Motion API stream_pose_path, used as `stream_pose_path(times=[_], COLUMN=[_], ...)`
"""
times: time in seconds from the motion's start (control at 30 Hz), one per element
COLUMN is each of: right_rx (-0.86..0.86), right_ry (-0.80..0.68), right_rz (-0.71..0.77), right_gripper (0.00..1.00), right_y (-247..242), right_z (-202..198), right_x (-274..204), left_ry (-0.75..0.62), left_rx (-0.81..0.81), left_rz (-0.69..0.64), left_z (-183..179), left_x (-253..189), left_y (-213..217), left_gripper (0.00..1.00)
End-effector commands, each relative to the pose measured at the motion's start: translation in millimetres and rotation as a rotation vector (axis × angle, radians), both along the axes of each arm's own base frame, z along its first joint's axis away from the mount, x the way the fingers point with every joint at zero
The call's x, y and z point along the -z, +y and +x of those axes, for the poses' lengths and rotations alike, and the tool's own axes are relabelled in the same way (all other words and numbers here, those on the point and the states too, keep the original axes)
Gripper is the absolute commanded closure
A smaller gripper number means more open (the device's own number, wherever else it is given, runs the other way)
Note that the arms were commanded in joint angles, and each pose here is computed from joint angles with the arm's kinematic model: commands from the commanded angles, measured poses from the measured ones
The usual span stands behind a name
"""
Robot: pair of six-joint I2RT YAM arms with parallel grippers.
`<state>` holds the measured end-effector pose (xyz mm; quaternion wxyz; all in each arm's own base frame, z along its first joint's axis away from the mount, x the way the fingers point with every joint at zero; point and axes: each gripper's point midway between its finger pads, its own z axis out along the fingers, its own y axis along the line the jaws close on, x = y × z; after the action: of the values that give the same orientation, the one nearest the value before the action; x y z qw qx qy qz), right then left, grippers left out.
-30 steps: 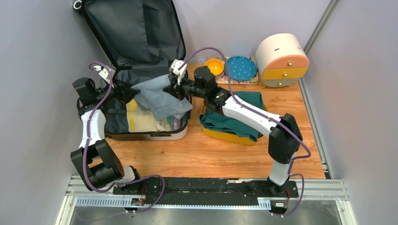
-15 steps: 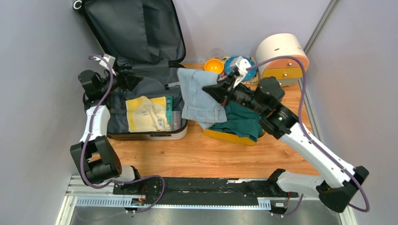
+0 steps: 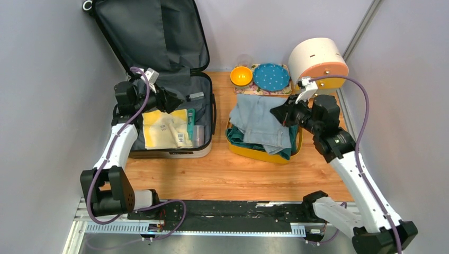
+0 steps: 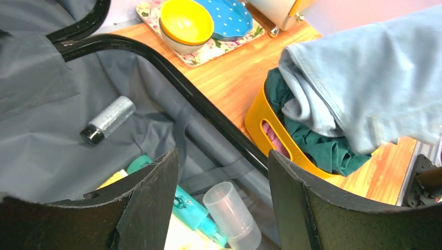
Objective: Open, take out, and arrange the luggage
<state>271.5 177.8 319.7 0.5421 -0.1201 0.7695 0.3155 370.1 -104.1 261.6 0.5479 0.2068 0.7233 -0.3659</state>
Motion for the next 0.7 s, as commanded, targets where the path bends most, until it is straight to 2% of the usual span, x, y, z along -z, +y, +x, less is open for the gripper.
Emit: stream_pose_path(times=[0.0,0.17,0.33,0.53,0.6,0.67], right_rx=[0.111,0.133,0.130,0.091,0.077,0.055], right_ry=[0.090,0.248,0.419,0.498,0.520,0.528], right_rz=[-0.027,-0.092,-0.052,-0.132,-0.139,-0.135], right_gripper=[1.00,1.00,1.00,1.00,0.91,0.72], right_y=[-29,-40,-61,-74,-74,-72], right_z=[26,46,58,62,61,61], right_x=[18,75,116,167,177,175], left_ry=[-0.030,-0.029,0.018,0.129,0.168,0.204], left_rx=[-0.003,-0.005,-0.003,-0.038,-0.075,-0.138], left_rz=[0.031,0.048,0.077,0.131,0.176,0.232], left_z=[-9,-15,-24,-24,-22,-15], left_x=[-11,-6,7,34,42,53], left_y=[-3,-4,-3,6,14,27], left_gripper=[0.29,0.29,0.29,0.28,0.25,0.22])
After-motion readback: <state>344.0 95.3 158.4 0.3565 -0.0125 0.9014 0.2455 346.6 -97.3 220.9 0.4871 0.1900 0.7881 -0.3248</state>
